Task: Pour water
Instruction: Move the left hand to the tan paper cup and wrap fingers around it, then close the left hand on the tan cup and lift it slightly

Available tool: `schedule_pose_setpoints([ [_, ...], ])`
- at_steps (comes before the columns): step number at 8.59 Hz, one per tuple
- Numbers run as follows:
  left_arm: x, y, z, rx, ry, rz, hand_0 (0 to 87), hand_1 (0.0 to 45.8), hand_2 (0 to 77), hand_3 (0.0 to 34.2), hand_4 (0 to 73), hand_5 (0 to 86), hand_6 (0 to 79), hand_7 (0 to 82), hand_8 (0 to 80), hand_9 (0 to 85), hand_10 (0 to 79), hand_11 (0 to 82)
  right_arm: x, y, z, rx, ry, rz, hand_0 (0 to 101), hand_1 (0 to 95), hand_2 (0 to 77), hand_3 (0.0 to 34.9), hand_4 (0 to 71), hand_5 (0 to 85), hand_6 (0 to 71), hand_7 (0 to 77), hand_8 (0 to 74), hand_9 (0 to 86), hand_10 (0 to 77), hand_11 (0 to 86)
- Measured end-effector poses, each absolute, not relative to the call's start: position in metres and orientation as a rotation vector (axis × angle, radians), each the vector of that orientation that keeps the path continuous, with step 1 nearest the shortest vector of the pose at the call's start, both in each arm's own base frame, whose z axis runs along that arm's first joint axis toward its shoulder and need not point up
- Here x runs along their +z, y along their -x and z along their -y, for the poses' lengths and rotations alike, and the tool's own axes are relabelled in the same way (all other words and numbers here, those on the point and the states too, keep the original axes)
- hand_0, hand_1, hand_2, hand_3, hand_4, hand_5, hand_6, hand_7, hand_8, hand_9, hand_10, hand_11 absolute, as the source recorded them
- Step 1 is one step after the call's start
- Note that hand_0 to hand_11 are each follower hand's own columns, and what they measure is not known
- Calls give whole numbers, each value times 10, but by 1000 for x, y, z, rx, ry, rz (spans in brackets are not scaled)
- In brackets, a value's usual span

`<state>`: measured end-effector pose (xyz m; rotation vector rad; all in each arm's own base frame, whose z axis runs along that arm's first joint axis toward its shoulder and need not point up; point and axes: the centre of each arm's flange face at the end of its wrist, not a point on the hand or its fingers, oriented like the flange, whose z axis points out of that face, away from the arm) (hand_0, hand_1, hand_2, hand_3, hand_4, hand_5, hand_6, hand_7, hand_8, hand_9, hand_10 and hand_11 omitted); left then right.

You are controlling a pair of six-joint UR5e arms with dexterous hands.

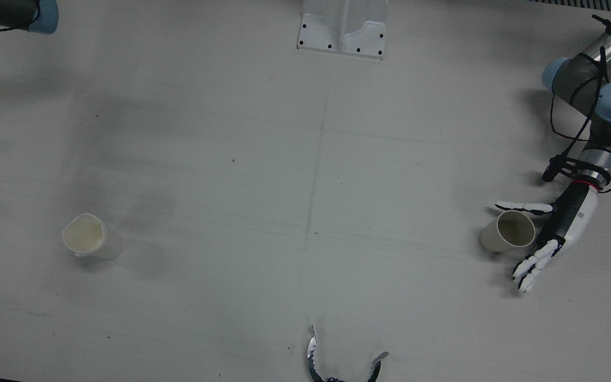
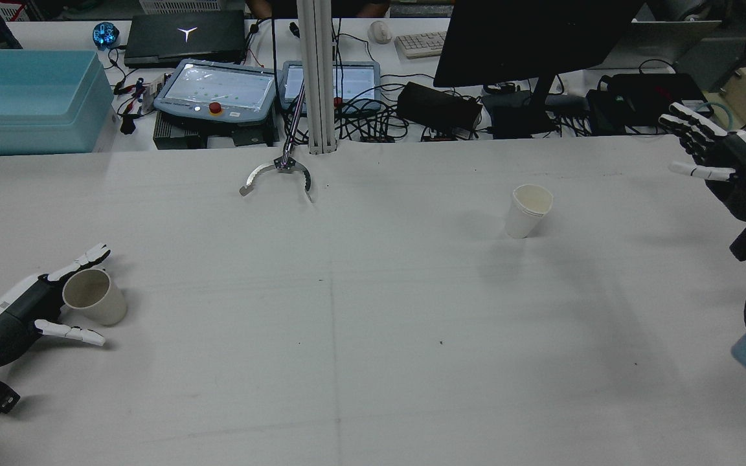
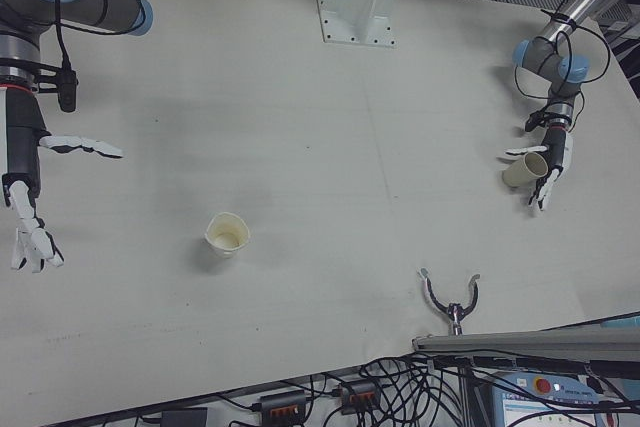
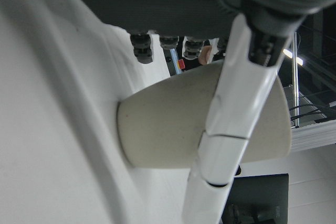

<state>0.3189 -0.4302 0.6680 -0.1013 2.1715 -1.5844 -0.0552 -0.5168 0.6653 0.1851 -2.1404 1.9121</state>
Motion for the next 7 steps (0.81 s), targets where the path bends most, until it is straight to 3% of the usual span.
schedule_pose_setpoints([
  [4, 664, -321, 432, -1585, 101, -2168, 801, 349, 11, 0, 273, 0, 44, 65, 27, 11, 49, 125, 665, 55, 517, 1912, -184, 2141, 509, 180, 136, 11, 44, 82, 142, 153, 82, 60, 0, 11],
  [6, 664, -320, 431, -1588, 99, -2162, 801, 355, 11, 0, 327, 262, 27, 44, 33, 11, 49, 125, 665, 56, 517, 1912, -184, 2141, 507, 180, 136, 10, 60, 82, 142, 153, 82, 60, 0, 5],
  [7, 661, -320, 431, -1594, 97, -2151, 801, 338, 5, 2, 398, 355, 33, 44, 44, 11, 49, 125, 665, 56, 517, 1912, -183, 2141, 507, 180, 136, 16, 60, 82, 142, 164, 82, 60, 0, 5],
])
